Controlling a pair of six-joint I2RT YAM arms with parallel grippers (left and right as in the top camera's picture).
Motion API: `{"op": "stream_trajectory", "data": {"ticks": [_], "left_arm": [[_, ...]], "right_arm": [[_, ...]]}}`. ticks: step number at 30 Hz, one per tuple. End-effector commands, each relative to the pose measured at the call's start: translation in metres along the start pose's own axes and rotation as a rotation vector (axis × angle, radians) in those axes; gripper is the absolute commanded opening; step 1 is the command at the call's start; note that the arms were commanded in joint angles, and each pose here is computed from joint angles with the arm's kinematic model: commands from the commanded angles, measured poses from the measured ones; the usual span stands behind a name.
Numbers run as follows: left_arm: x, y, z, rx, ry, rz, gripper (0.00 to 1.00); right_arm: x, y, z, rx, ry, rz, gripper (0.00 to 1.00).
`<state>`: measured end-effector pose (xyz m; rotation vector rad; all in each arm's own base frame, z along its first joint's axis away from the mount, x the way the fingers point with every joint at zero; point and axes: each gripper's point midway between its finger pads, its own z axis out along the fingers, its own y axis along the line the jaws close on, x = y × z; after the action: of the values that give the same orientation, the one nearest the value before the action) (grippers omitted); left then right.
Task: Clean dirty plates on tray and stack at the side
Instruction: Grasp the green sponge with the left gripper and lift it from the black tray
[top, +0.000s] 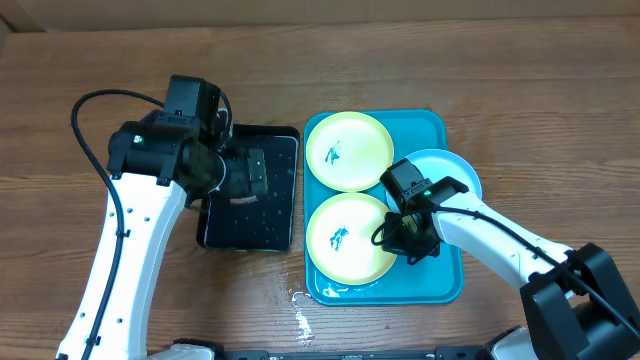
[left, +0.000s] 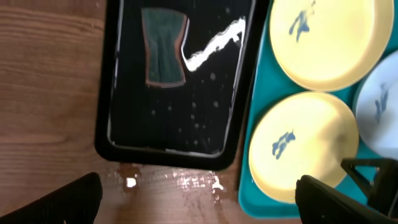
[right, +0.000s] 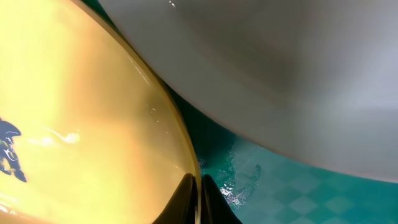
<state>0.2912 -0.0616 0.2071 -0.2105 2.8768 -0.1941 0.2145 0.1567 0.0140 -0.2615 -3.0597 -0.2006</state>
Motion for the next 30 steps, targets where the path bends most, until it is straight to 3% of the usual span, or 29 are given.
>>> {"op": "stream_trajectory", "data": {"ticks": [1, 7, 12, 14, 17, 20, 25, 30], "left_arm": [[-0.015, 0.01, 0.009, -0.079, -0.023, -0.029, 1.0], [-0.011, 0.017, 0.071, -0.129, 0.111, -0.006, 1.0], [-0.008, 0.028, 0.112, -0.194, 0.205, 0.003, 0.88], [-0.011, 0.039, 0.123, -0.26, 0.209, -0.019, 0.82], [-0.013, 0.058, 0.136, -0.339, 0.22, -0.078, 0.62], [-0.014, 0.061, 0.154, -0.303, 0.252, -0.109, 0.52], [-0.021, 0.037, 0.181, -0.084, 0.283, -0.076, 0.53], [-0.033, 0.046, 0.186, -0.132, 0.228, -0.053, 0.55]], "right_arm": [[0.002, -0.001, 0.001, 0.006, 0.001, 0.014, 0.04], [-0.001, -0.017, 0.0, 0.091, -0.025, 0.017, 0.04], [-0.005, -0.03, -0.002, 0.159, -0.054, -0.005, 0.04], [-0.004, -0.03, -0.002, 0.159, -0.053, -0.013, 0.04], [-0.004, -0.03, -0.001, 0.159, -0.053, -0.013, 0.04], [-0.004, -0.03, -0.002, 0.16, -0.052, -0.013, 0.05], [-0.004, -0.03, -0.002, 0.159, -0.053, -0.013, 0.12], [-0.004, -0.03, -0.002, 0.16, -0.052, -0.013, 0.12]]}}
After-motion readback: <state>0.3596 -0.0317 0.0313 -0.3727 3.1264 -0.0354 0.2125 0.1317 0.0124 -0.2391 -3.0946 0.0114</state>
